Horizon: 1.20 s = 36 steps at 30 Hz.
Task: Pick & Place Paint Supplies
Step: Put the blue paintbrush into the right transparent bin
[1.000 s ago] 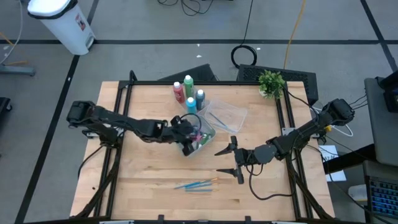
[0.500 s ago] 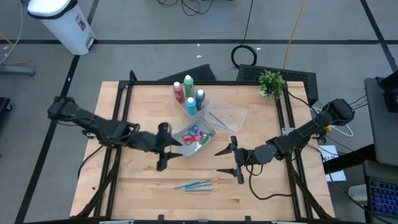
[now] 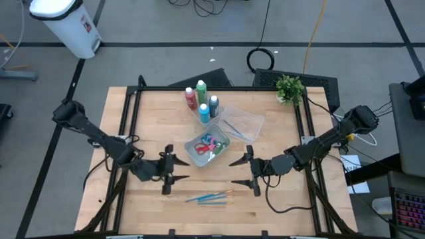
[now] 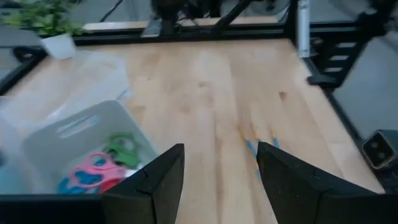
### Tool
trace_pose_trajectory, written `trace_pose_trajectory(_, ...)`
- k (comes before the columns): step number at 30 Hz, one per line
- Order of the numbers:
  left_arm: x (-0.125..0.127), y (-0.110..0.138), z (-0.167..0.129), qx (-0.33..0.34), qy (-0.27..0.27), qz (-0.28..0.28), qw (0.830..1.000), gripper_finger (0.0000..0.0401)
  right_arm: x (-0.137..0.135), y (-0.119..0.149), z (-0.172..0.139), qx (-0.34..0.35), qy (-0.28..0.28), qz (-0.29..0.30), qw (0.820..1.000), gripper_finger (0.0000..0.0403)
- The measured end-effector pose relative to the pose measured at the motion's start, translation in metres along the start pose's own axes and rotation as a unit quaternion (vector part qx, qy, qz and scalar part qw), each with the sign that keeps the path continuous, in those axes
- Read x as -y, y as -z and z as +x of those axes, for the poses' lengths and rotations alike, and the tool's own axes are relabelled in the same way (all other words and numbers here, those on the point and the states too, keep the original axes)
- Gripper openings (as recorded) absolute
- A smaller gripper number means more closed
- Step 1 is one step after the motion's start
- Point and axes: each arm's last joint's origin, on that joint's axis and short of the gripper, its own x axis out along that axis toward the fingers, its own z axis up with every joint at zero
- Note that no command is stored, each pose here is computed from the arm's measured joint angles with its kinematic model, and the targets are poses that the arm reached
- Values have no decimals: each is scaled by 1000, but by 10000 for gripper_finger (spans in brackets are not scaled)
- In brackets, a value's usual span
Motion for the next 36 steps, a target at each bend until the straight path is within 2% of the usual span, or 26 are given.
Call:
trace_pose_trajectory(5, -4, 26, -3, 54, 54, -28, 997, 209, 0, 0, 0, 1, 0, 0, 1000, 279)
trace_pose_trajectory(8, -8, 42, -4, 74, 68, -39, 994, 209, 0, 0, 0, 2, 1, 1, 1000, 279)
trace_pose_trajectory(15, -13, 51, -13, 175, 141, -40, 974, 209, 1, 0, 0, 2, 13, 0, 1000, 279)
trace_pose_trajectory(25, -17, 50, -12, 189, 164, -68, 966, 209, 1, 0, 0, 3, 13, 1, 1000, 279)
trace_pose_trajectory(28, -17, 50, -12, 185, 192, -70, 961, 209, 1, 0, 0, 3, 13, 1, 1000, 279)
trace_pose_trajectory(33, -13, 47, -16, 196, 279, -43, 939, 209, 1, 0, 0, 3, 13, 1, 1000, 279)
trace_pose_trajectory(36, -10, 44, -20, 217, 330, -11, 918, 209, 1, 0, 0, 3, 13, 1, 1000, 279)
